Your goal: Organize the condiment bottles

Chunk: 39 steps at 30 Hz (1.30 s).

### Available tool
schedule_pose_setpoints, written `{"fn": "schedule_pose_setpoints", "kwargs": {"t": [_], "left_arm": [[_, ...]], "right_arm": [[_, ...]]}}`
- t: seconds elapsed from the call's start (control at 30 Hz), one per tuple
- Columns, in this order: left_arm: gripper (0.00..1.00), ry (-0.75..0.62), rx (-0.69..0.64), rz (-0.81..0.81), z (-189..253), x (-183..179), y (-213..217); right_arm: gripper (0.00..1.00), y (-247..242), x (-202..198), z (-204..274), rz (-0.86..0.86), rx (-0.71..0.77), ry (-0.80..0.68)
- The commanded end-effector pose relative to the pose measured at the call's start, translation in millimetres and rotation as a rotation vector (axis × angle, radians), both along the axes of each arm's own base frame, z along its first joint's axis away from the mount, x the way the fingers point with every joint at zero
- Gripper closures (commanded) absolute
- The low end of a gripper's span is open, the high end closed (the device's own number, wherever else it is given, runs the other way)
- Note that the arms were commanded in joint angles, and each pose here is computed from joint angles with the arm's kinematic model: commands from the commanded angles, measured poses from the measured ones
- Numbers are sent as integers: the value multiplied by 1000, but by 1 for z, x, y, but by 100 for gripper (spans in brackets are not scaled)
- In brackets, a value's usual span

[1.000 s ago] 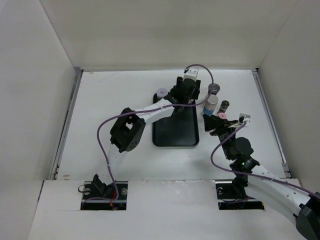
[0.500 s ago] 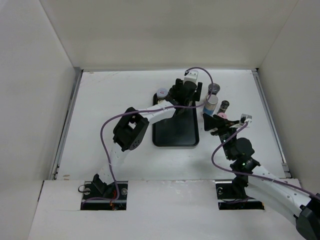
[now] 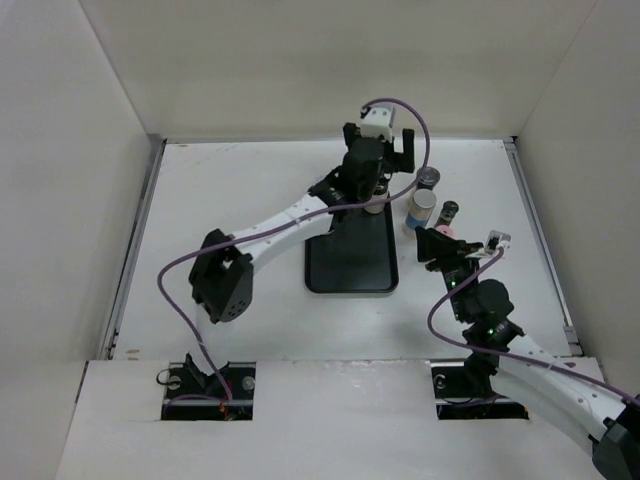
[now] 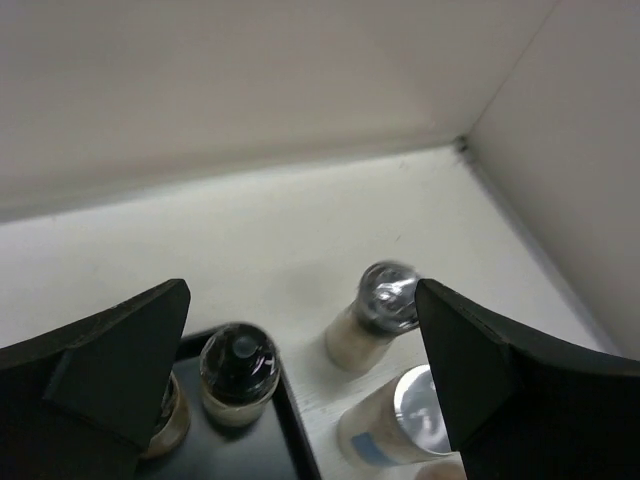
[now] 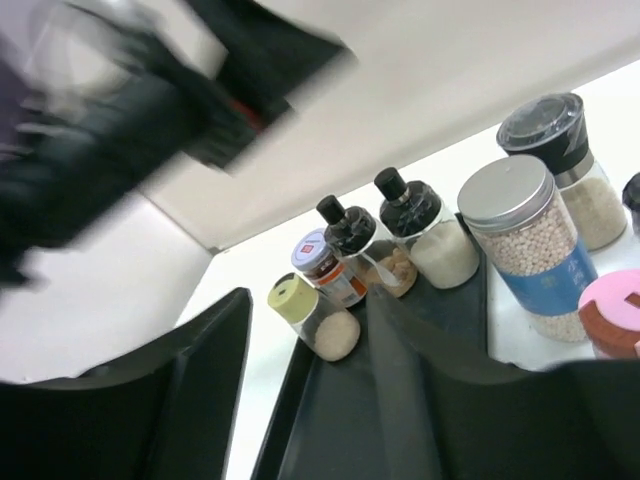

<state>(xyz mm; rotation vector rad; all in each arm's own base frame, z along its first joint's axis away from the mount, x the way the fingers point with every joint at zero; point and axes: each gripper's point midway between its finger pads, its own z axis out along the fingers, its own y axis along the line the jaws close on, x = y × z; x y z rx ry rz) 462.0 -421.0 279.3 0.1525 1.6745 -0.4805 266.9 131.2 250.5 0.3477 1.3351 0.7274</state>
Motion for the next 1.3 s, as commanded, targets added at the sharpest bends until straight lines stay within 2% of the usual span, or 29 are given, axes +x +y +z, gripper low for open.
{"fn": "schedule_pose_setpoints", "kwargs": {"t": [0.0,0.07,0.13,0.2,0.3,0.37,0.5,0.57,0.67,0.8,1.17,1.27], "left_arm": [[0,-198,-212,-26,135,-38,30],[0,-210,-234,9,144,-49,61],[0,-191,-256,119,132,-55,107],[0,-151,-270,242,102,-63,158],[0,-78,-270,329,44,-81,214],[0,8,-278,376,-11,-99,250],[0,163,-286,457,-101,-124,299],[0,226,-315,483,-135,-133,314],[0,255,-386,518,-160,-138,330],[0,239,-443,494,-159,-138,329],[0,340,-472,420,-192,-138,306],[0,341,-480,412,-193,-137,304]], "right_arm": [[51,-3,4,7,-20,12,-6],[61,-2,8,9,-28,5,10],[64,2,12,14,-20,-2,35],[65,8,19,14,-20,-33,76],[63,13,35,7,-39,-109,167],[52,11,47,1,-68,-154,226],[22,-10,70,-4,-160,-226,318],[14,-23,80,-3,-210,-264,350],[7,-43,92,-1,-293,-336,405],[0,-59,113,-14,-348,-462,518],[0,-51,146,-61,-309,-570,653],[3,-46,152,-67,-282,-577,657]]}}
